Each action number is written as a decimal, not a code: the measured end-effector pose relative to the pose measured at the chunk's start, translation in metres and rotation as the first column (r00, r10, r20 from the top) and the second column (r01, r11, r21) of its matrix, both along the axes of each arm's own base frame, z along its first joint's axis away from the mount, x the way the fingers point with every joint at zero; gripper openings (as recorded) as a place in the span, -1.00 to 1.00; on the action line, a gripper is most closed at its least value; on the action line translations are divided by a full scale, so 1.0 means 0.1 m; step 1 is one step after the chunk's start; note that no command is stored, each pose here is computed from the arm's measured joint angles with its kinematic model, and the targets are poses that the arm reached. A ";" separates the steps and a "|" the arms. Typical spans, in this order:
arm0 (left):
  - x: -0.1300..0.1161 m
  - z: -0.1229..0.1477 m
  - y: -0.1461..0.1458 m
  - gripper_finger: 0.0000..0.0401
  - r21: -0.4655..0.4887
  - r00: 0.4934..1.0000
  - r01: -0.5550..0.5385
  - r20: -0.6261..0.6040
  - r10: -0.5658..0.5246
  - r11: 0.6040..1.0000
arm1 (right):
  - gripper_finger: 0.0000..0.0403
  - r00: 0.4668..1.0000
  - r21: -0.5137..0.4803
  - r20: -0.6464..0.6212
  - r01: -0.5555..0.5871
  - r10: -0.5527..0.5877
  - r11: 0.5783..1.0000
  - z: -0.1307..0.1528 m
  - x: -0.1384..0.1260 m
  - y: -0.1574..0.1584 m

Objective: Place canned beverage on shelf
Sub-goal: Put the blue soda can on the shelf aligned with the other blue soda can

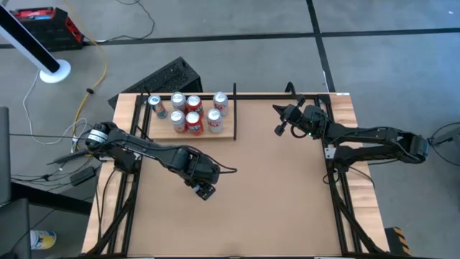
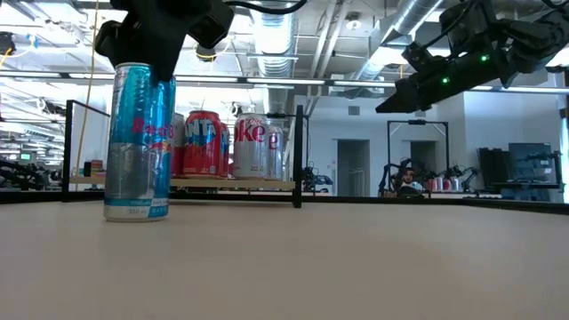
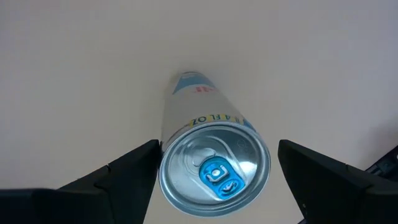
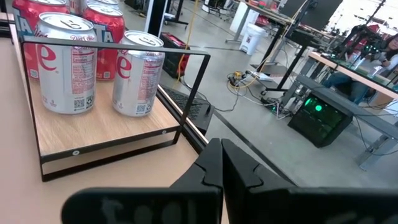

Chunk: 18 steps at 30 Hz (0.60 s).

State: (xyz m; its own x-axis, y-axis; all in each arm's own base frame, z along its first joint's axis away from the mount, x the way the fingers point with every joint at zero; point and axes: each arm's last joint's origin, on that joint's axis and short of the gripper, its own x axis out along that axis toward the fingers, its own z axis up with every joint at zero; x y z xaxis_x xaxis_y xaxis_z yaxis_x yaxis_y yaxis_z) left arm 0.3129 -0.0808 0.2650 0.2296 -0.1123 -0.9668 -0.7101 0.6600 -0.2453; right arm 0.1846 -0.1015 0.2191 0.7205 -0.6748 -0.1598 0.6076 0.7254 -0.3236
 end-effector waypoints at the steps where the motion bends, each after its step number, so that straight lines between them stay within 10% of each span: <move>1: 0.00 0.00 0.00 0.52 -0.004 1.000 0.002 -0.005 -0.002 1.000 | -0.90 1.000 0.000 0.000 0.000 0.000 1.000 0.00 0.00 0.00; 18: 0.01 0.02 0.13 0.12 0.013 0.993 0.117 -0.005 -0.117 0.993 | -0.90 1.000 -0.001 -0.001 0.000 0.000 1.000 0.00 0.00 0.00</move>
State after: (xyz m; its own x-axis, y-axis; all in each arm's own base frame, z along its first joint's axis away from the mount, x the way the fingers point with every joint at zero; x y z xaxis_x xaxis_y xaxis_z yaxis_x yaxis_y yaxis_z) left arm 0.3138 -0.0682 0.2673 0.2111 -0.1256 -0.9694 -0.6286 0.7420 -0.2330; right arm 0.1845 -0.1015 0.2191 0.7205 -0.6748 -0.1597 0.6072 0.7252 -0.3247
